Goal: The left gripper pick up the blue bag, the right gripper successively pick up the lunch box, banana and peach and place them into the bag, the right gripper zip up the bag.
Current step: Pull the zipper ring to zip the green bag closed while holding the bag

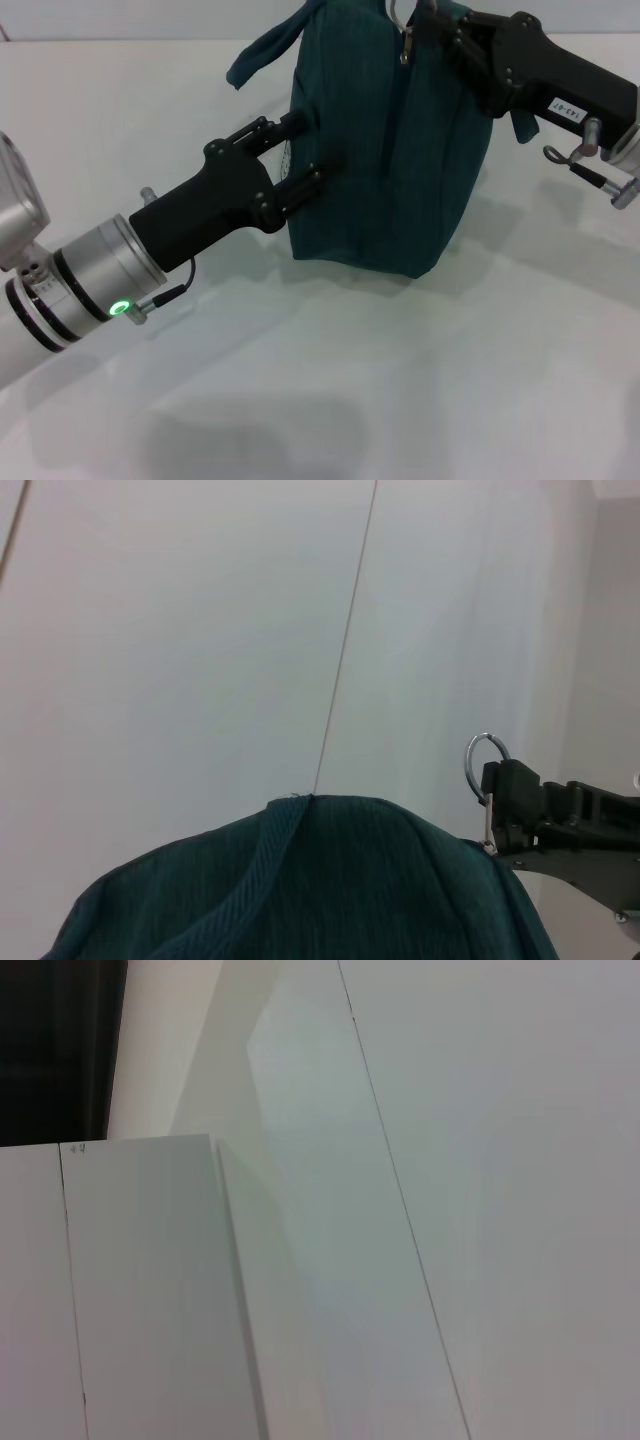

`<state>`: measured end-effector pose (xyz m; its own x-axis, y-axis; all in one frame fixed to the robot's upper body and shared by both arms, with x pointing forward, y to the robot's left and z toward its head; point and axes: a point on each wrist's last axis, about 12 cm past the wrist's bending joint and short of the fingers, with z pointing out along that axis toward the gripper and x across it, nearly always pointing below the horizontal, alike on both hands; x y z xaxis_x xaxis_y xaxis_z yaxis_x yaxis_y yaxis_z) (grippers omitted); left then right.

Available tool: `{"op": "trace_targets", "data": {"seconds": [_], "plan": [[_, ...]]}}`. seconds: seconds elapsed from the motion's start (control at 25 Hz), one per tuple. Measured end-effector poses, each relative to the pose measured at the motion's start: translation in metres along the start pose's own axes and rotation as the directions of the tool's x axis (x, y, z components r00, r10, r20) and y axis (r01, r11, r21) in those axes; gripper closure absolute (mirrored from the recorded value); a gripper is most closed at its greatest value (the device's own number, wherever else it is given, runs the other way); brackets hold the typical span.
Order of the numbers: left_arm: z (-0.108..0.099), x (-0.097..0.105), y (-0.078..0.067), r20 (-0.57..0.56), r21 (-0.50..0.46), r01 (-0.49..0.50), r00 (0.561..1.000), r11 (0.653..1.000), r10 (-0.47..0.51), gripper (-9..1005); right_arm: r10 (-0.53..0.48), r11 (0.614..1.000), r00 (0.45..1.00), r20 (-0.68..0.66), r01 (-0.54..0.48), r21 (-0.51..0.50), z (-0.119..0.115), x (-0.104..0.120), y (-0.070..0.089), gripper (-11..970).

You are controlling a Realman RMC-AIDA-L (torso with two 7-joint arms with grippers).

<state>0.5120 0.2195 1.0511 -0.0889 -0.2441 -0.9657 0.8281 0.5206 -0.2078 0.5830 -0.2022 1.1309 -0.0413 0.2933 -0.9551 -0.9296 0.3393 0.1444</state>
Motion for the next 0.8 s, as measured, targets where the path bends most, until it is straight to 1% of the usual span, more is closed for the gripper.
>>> {"op": "trace_targets", "data": {"seconds": [0.2, 0.4, 0.6, 0.8], "plan": [[0.0022, -0.0012, 0.0007, -0.004, 0.01, 0.006, 1.0, 1.0, -0.006, 333, 0.0, 1.0, 1.0, 0.0, 0.0, 0.001, 0.0, 0.0, 0.0, 933], [0.0045, -0.0018, 0.0005, -0.004, 0.018, 0.005, 1.0, 1.0, -0.005, 549, 0.001, 1.0, 1.0, 0.0, -0.001, 0.003, -0.0009, 0.0004, 0.0001, 931], [0.0062, -0.0016, -0.0001, -0.01, 0.027, 0.004, 1.0, 1.0, -0.004, 720, 0.002, 1.0, 1.0, -0.001, -0.002, 0.004, -0.0016, 0.0008, 0.0002, 930], [0.0086, -0.0009, -0.0021, -0.033, 0.064, -0.007, 0.999, 0.998, 0.009, 869, 0.006, 1.0, 1.0, -0.001, -0.006, 0.006, -0.002, 0.0015, 0.0005, 929]]}}
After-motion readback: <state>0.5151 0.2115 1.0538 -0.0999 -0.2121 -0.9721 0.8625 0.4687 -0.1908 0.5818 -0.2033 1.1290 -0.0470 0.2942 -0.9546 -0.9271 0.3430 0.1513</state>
